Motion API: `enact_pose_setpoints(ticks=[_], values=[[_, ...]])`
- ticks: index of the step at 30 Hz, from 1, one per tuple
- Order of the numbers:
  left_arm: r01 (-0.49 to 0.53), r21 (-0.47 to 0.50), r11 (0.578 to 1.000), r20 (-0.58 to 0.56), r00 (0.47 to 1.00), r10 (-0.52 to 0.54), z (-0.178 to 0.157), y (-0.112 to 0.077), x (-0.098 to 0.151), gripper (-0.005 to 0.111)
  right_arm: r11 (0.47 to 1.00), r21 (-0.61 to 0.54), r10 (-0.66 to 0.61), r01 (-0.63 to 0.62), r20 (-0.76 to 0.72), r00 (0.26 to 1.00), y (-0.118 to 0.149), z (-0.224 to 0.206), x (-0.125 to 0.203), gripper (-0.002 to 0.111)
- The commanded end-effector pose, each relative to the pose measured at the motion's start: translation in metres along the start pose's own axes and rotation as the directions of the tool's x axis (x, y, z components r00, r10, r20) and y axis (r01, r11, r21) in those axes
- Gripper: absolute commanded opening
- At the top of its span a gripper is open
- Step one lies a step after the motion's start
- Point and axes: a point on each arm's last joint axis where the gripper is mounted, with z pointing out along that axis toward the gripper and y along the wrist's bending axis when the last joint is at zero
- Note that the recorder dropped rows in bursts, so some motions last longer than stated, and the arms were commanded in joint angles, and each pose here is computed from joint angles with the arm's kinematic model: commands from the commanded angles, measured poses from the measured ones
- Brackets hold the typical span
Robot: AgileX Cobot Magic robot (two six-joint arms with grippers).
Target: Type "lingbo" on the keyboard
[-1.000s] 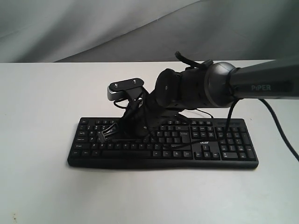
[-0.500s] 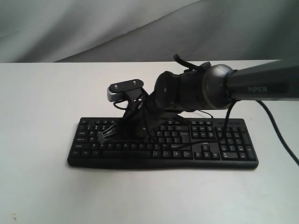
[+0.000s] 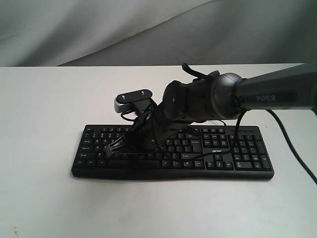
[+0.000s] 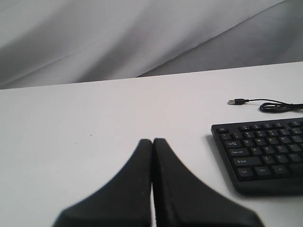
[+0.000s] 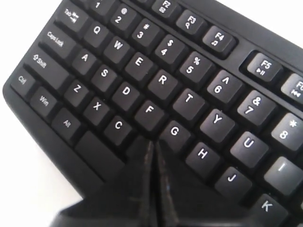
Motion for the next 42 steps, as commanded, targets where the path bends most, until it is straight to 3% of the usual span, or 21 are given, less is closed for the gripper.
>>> enact_pose_setpoints(ticks=[1, 19, 30, 34, 42], values=[[0.012, 0.001, 1.0, 0.003, 1.0, -0.012, 0.0, 0.0, 0.001, 0.001, 1.0, 0.0, -0.005, 0.005, -0.002, 1.0, 0.0, 0.001, 0.002, 0.0], [0.012, 0.001, 1.0, 0.003, 1.0, -0.012, 0.0, 0.0, 0.001, 0.001, 1.0, -0.001, 0.009, -0.009, -0.049, 0.999, -0.004, 0.014, 0.01, 0.0], [0.012, 0.001, 1.0, 0.003, 1.0, -0.012, 0.0, 0.0, 0.001, 0.001, 1.0, 0.007, -0.031, 0.031, 0.065, 0.997, 0.004, -0.033, -0.013, 0.0], [0.012, 0.001, 1.0, 0.003, 1.0, -0.012, 0.0, 0.0, 0.001, 0.001, 1.0, 0.02, 0.001, -0.002, 0.066, 0.998, -0.01, -0.044, -0.017, 0.0], [0.012, 0.001, 1.0, 0.003, 1.0, -0.012, 0.0, 0.0, 0.001, 0.001, 0.984, 0.074, 0.161, -0.165, 0.054, 0.985, -0.061, -0.049, -0.005, 0.0]])
